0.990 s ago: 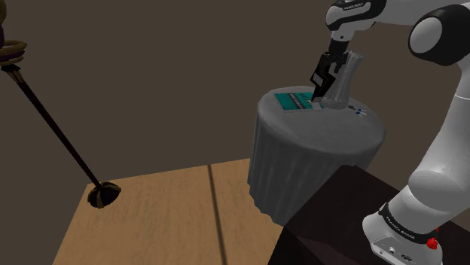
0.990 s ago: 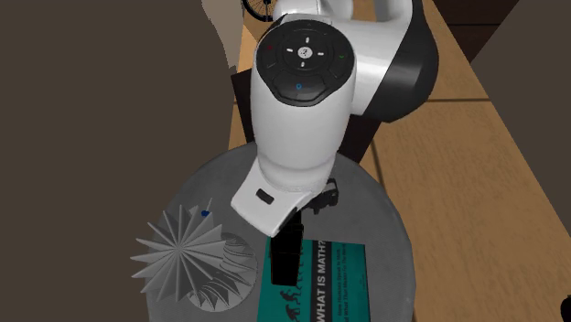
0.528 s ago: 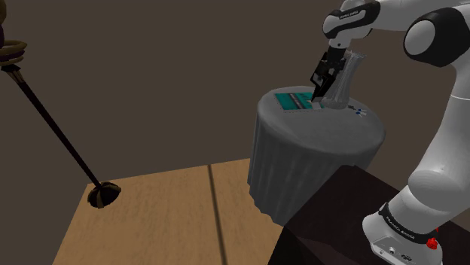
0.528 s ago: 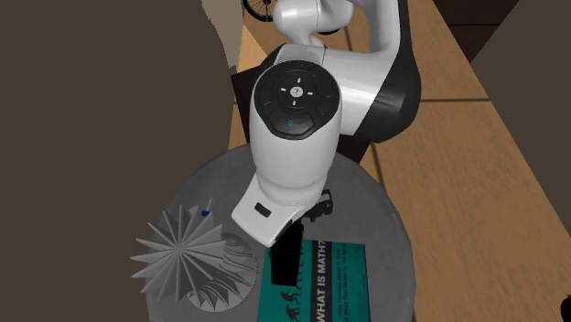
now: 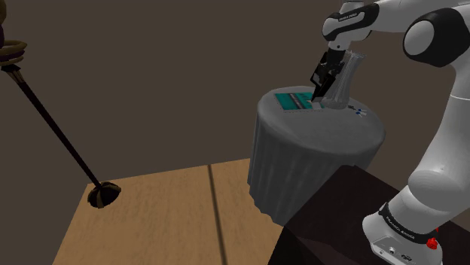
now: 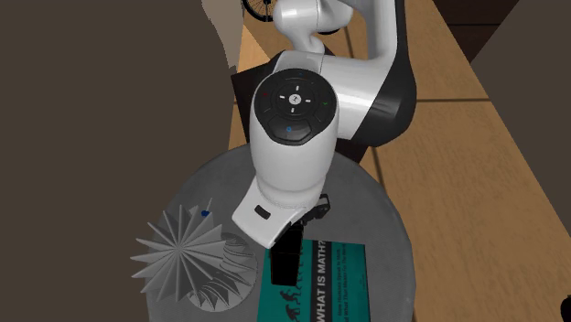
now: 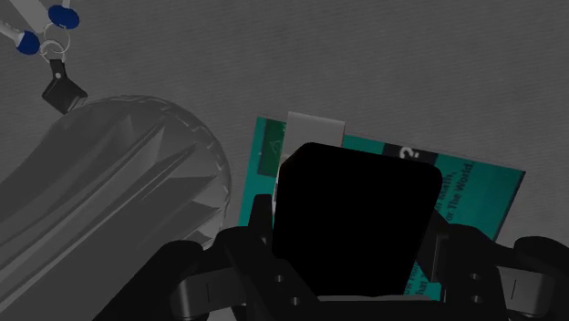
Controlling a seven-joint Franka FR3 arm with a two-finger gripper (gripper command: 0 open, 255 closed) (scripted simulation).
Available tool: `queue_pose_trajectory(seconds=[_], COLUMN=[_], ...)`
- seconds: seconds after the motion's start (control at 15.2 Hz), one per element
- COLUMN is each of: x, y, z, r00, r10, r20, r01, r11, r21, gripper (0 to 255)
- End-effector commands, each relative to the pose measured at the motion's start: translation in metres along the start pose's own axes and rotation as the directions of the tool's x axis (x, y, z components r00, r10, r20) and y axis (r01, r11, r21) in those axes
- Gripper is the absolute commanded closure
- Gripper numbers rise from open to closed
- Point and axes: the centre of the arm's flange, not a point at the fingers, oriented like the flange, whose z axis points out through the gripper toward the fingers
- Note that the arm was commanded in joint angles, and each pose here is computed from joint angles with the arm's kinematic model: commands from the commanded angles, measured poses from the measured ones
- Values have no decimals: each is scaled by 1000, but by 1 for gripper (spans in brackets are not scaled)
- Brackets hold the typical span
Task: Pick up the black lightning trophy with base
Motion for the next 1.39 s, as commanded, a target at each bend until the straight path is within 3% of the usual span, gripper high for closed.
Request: queue_pose_trajectory(seconds=[0.0,0.2,1.32], x=[0,0,1], y=[0,-1,0], z=[2,1,-79], r00=[1000,1000,1000], r10=[-1,-1,-1], r20=[2,2,2], r01=[1,1,1], r11=[1000,1000,1000], r21=[1,1,1], gripper=[255,255,255])
